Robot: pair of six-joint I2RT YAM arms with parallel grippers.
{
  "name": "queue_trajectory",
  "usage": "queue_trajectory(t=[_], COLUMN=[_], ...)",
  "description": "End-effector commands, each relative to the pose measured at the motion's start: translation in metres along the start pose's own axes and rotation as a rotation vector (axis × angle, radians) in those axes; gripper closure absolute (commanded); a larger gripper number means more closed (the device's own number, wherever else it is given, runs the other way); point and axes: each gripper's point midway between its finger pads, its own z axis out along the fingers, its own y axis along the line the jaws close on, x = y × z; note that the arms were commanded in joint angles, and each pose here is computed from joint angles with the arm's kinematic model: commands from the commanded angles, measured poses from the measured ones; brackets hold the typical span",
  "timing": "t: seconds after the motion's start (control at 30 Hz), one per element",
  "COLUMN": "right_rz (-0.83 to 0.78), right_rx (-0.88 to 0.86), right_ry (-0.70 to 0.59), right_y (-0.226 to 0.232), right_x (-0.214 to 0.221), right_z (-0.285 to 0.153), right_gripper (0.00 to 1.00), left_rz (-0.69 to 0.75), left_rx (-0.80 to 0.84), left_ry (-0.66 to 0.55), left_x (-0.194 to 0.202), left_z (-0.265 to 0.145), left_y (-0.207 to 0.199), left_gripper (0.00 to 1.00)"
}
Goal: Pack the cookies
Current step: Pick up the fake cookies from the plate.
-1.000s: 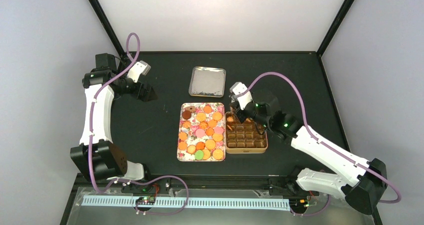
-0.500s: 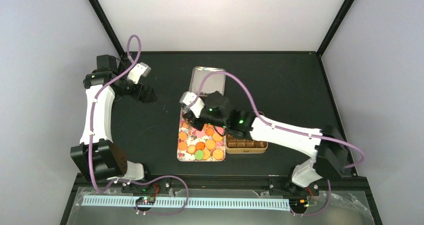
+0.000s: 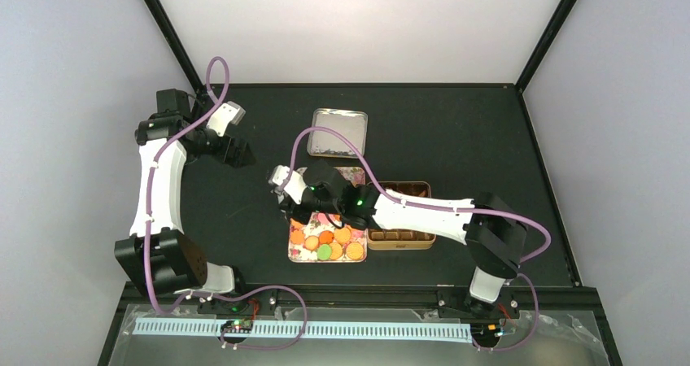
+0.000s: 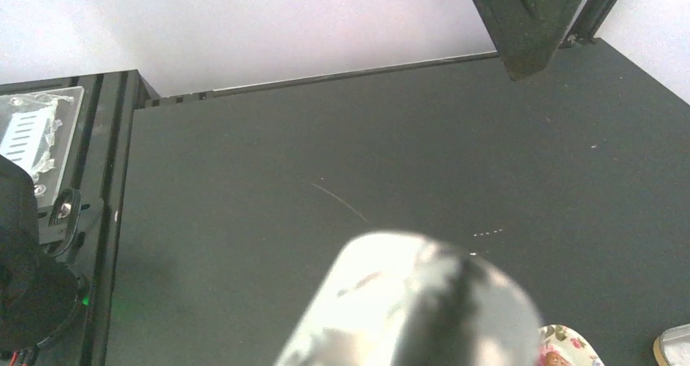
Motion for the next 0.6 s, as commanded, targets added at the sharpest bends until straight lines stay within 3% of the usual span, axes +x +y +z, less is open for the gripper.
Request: queue_trajectory(t=[0.0,0.57], right_rz=[-0.013,0.012], right_rx=[0.037,0.091], right_ry=[-0.075,-0.020], right_y=[-0.005,-0.013], right_x=[-0.024,0.004], right_z=[-0.002,-0.010], right_gripper=[0.74,0.70], left_rz=[0.024,0.024], left_rx=[-0.031,-0.031], left_ry=[-0.022,-0.025], left_x=[-0.004,-0.006], left_z=[-0.010,-0.010], left_y=[0.000,0.001], left_gripper=[0.01,0.01])
